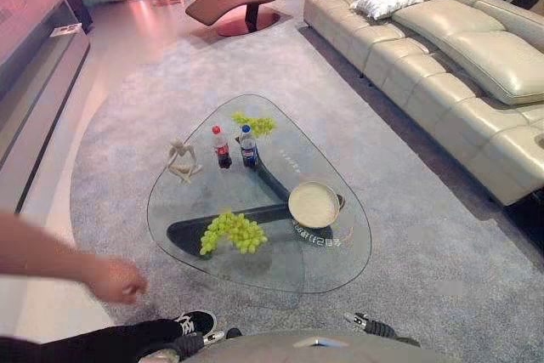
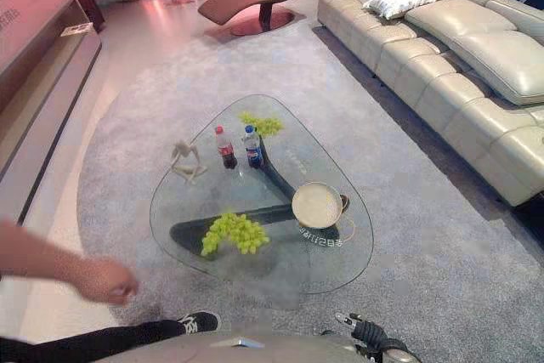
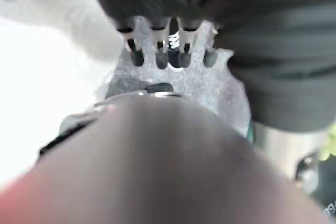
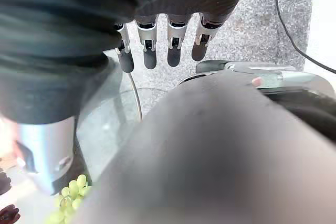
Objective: Pick up fruits into the plate
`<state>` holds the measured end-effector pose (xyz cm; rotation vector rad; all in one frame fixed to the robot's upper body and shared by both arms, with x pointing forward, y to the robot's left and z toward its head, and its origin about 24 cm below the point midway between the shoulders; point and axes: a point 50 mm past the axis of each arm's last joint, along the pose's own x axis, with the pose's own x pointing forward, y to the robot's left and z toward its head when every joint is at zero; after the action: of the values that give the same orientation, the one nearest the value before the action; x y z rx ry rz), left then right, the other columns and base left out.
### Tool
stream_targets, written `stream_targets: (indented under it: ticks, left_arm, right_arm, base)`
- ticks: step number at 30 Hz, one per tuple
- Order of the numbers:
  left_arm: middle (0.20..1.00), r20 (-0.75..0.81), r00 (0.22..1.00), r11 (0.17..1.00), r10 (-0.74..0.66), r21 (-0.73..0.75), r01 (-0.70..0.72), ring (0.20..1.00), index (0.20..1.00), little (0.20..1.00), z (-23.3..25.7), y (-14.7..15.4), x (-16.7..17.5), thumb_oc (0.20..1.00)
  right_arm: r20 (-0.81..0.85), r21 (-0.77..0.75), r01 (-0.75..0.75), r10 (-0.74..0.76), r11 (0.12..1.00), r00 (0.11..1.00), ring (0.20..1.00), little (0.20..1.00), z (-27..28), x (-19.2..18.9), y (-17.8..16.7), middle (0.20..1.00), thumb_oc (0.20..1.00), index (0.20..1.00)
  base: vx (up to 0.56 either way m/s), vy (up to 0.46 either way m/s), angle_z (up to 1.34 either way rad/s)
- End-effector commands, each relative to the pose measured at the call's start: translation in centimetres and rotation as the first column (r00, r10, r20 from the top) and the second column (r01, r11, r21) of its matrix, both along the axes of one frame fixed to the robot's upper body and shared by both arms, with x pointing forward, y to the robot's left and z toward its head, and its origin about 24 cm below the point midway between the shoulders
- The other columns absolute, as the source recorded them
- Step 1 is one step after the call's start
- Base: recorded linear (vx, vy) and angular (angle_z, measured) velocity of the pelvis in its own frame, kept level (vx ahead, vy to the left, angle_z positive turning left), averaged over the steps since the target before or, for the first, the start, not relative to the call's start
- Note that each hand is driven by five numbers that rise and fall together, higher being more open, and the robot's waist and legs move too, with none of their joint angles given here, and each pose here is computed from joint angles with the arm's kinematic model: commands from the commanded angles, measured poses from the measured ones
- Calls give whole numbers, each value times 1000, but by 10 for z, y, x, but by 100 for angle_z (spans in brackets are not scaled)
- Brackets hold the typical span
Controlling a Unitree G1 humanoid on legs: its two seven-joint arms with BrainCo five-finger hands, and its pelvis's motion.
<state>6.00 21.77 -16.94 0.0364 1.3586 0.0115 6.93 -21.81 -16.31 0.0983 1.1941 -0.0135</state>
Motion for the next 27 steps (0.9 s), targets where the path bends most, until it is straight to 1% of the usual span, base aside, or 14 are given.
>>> stream_targets:
  ticks: [1, 6, 9, 10, 14, 20, 22, 23, 27]
  left_arm:
    - [1000, 100, 995, 999, -18, 50, 13, 1000, 1000, 1000, 6, 0, 35, 1000]
    - [1000, 41, 999, 995, -10, 101, 6, 1000, 1000, 1000, 4, 5, 27, 1000]
    - [1000, 25, 996, 981, -90, 176, 84, 1000, 1000, 1000, 4, 10, 24, 1000]
    - [1000, 35, 992, 973, -122, 202, 112, 1000, 1000, 1000, 5, 11, 25, 1000]
    - [1000, 96, 985, 966, -144, 231, 119, 1000, 1000, 1000, 9, 12, 40, 1000]
    - [1000, 215, 950, 935, -228, 319, 153, 1000, 1000, 1000, 22, 17, 76, 1000]
    - [1000, 269, 913, 901, -306, 392, 187, 1000, 1000, 1000, 33, 19, 100, 1000]
    - [1000, 313, 885, 878, -345, 440, 186, 1000, 1000, 1000, 43, 21, 120, 1000]
    - [1000, 382, 801, 800, -461, 569, 189, 1000, 1000, 1000, 70, 25, 161, 1000]
  right_arm:
    - [102, 55, -52, 47, 997, 994, 1000, 1000, 4, 36, 24, 1000, 1000, 1000]
    - [97, 63, -44, 37, 997, 995, 1000, 1000, 3, 34, 24, 1000, 1000, 1000]
    - [94, 58, -47, 41, 997, 995, 1000, 1000, 2, 29, 21, 1000, 1000, 1000]
    - [91, 54, -57, 52, 997, 994, 1000, 1000, 2, 27, 20, 1000, 1000, 1000]
    - [91, 41, -75, 71, 996, 993, 1000, 1000, 2, 28, 17, 1000, 1000, 1000]
    - [119, 15, -101, 99, 995, 988, 1000, 1000, 7, 38, 9, 1000, 1000, 1000]
    - [153, -1, -115, 114, 993, 982, 1000, 1000, 11, 50, 4, 1000, 1000, 1000]
    - [187, -17, -122, 123, 992, 975, 1000, 1000, 17, 63, -2, 1000, 1000, 1000]
    - [261, -40, -116, 123, 992, 958, 1000, 1000, 29, 87, -16, 1000, 1000, 1000]
  base:
    - [-5, -78, 5]
    - [6, -2, 0]
    - [26, 15, 0]
    - [56, 45, 0]
    - [34, 44, -3]
    - [-2, 68, -7]
    - [-111, 129, -7]
    - [-157, 152, -6]
    - [-143, 123, -19]
